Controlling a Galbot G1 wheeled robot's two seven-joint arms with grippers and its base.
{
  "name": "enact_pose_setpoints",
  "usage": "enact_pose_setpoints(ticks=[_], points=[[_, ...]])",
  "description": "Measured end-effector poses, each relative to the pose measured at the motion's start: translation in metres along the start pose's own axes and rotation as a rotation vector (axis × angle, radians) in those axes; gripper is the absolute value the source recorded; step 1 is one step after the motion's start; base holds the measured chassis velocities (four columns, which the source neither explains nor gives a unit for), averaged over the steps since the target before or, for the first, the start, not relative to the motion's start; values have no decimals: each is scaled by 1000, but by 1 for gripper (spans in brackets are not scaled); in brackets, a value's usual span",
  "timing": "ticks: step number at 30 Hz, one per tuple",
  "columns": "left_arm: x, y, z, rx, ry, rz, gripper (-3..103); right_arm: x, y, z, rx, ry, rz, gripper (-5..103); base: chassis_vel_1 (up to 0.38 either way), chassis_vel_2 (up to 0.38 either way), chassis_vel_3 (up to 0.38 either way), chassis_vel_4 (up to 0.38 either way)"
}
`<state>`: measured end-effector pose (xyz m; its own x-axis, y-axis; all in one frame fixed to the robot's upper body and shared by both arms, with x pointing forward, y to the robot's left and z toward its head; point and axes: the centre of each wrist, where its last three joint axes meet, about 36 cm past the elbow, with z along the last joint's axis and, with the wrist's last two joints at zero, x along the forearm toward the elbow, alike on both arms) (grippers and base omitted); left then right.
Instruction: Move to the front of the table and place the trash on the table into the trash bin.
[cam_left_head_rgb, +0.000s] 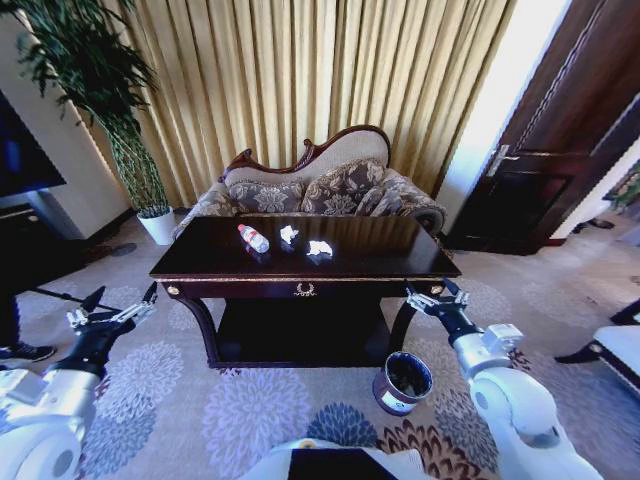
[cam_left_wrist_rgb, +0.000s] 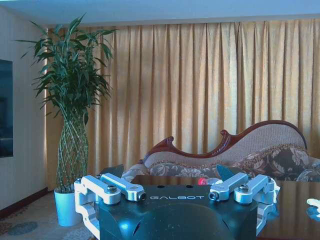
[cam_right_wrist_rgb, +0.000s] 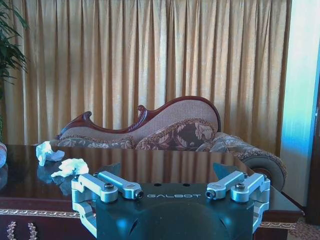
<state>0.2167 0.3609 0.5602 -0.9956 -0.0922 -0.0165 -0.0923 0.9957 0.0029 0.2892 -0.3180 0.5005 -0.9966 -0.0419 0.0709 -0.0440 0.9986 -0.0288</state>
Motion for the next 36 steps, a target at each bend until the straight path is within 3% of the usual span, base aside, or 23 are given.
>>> enact_pose_setpoints(ticks=[36], points=[[0, -2, -1, 0, -3, 6, 100, 3, 2, 0, 22, 21, -1, 100, 4, 2, -3, -3]])
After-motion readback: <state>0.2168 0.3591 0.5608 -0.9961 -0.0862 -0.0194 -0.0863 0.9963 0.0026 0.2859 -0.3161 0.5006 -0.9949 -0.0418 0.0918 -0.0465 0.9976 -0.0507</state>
